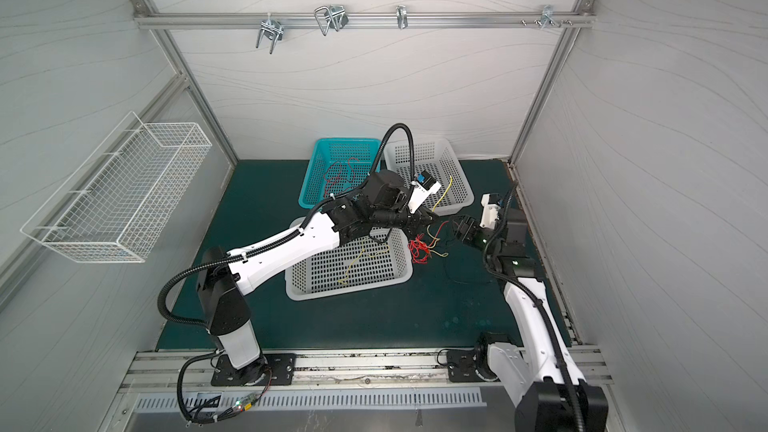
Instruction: Untangle the cables
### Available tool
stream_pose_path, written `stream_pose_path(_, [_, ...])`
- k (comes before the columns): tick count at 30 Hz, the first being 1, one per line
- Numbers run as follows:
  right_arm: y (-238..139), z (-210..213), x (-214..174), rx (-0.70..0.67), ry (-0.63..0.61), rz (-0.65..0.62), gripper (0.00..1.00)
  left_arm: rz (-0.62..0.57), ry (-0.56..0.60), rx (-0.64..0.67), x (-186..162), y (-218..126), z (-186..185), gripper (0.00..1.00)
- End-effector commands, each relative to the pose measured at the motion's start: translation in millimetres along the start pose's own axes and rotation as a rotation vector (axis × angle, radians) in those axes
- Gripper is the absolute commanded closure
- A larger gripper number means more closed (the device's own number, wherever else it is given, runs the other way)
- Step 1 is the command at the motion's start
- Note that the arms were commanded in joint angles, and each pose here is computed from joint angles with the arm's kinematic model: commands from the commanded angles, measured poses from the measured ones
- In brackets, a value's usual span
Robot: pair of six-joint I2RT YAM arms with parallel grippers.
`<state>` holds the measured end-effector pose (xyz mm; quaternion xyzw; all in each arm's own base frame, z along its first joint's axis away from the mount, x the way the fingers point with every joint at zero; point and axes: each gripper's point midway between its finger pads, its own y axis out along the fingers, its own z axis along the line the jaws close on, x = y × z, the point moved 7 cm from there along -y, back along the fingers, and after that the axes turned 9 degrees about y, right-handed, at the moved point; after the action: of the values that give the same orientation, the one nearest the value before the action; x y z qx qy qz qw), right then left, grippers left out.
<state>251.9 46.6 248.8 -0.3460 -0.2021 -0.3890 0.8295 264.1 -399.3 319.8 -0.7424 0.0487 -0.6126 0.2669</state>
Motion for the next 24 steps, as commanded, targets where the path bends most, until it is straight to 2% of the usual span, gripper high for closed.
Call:
stream_pose_path(1, [-4.1,-0.1,-0.9,-0.033,-0.048,0.003,0.38,-0.086,0.063,-0.068,25.7,-2.5,-9.3,1.00])
stream_pose_path(7, [22.6,0.5,2.9,0.058,-0.040,0.089,0.35,-0.098,0.081,-0.135,27.7,-4.5,-17.7,1.00])
stream_pose_path(13, [65.2,2.9,-2.9,0.238,0.026,0.243,0.34,-0.079,0.086,-0.145,23.1,-6.3,-20.7,1.00])
stream_pose_path(20, [101.3,11.2,-36.0,0.274,0.000,0.418,0.31,-0.083,0.106,-0.137,19.4,-11.9,-22.1,1.00])
stream_pose_path(24, [108.5,12.2,-48.0,0.270,-0.005,0.456,0.32,-0.079,0.115,-0.122,17.0,-13.1,-21.0,1.00])
